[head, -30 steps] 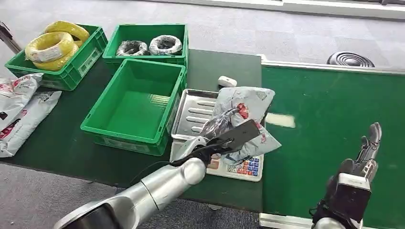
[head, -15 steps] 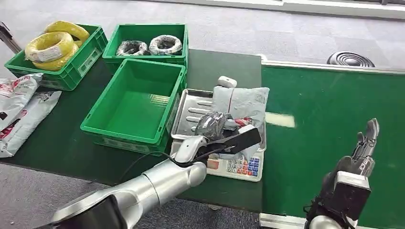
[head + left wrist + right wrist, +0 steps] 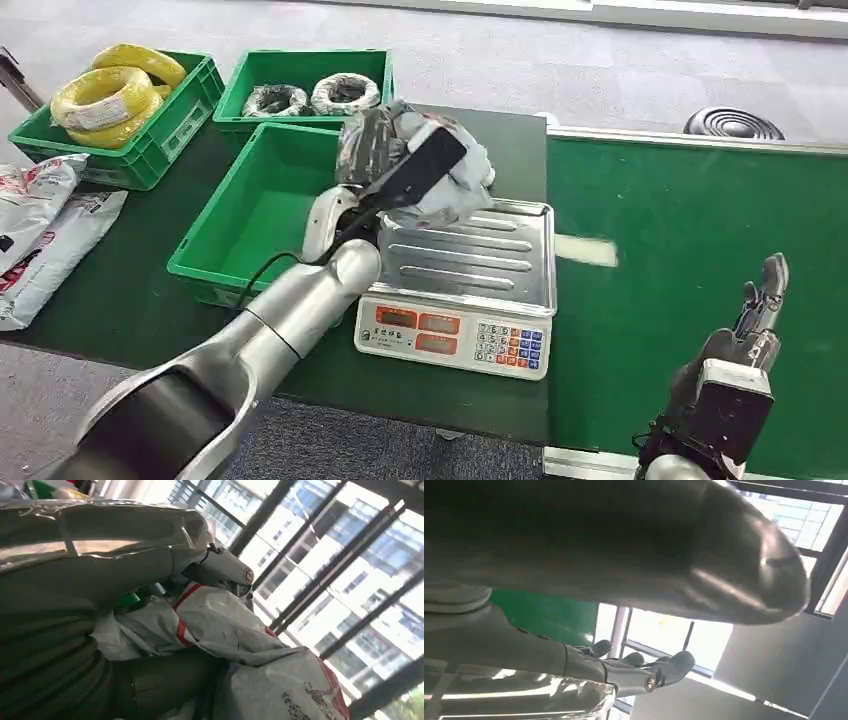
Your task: Moved the parcel from conveyor to table for the left to box.
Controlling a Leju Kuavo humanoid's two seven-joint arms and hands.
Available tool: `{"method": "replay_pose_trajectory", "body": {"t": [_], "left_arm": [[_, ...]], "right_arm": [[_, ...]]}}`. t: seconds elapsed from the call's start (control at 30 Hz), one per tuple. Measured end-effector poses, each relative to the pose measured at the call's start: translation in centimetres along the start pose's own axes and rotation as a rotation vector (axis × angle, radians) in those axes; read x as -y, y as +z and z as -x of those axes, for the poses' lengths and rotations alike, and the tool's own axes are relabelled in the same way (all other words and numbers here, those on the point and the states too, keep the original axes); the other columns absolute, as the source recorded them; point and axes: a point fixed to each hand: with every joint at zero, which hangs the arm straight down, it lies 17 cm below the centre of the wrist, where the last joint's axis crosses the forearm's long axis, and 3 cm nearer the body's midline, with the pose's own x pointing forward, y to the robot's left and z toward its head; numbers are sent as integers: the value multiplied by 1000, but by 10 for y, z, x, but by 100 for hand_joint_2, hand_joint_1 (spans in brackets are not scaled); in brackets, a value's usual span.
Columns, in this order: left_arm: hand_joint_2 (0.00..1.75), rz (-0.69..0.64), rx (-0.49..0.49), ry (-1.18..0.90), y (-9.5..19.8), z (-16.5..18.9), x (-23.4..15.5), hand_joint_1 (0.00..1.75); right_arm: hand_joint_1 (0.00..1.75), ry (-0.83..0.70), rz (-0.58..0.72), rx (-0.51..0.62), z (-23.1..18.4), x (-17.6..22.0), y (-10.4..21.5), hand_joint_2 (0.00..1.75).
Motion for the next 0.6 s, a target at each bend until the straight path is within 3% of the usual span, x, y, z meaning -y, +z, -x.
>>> {"method": "replay_pose_trajectory", "body": {"t": [0.2, 0.33, 0.37, 0.5, 0.53, 0.6], "left_arm": [[175, -208, -106, 21, -35, 61, -107, 175], [175, -267, -189, 14, -35, 102, -140, 169], [175, -272, -235, 3, -34, 116, -144, 73], [175, -258, -430, -65, -19, 179, -157, 73], [175, -255, -455, -78, -14, 191, -160, 0], [175, -249, -497, -90, -7, 208, -162, 0]], "right_arm": [[0, 11, -8, -31, 9, 1, 11, 0], [0, 22, -6, -47, 13, 3, 18, 0], [0, 26, -3, -50, 14, 4, 19, 0], [0, 37, 6, -61, 16, 7, 23, 0], [0, 38, 5, -64, 17, 7, 24, 0], [0, 40, 6, -67, 18, 8, 26, 0]]}}
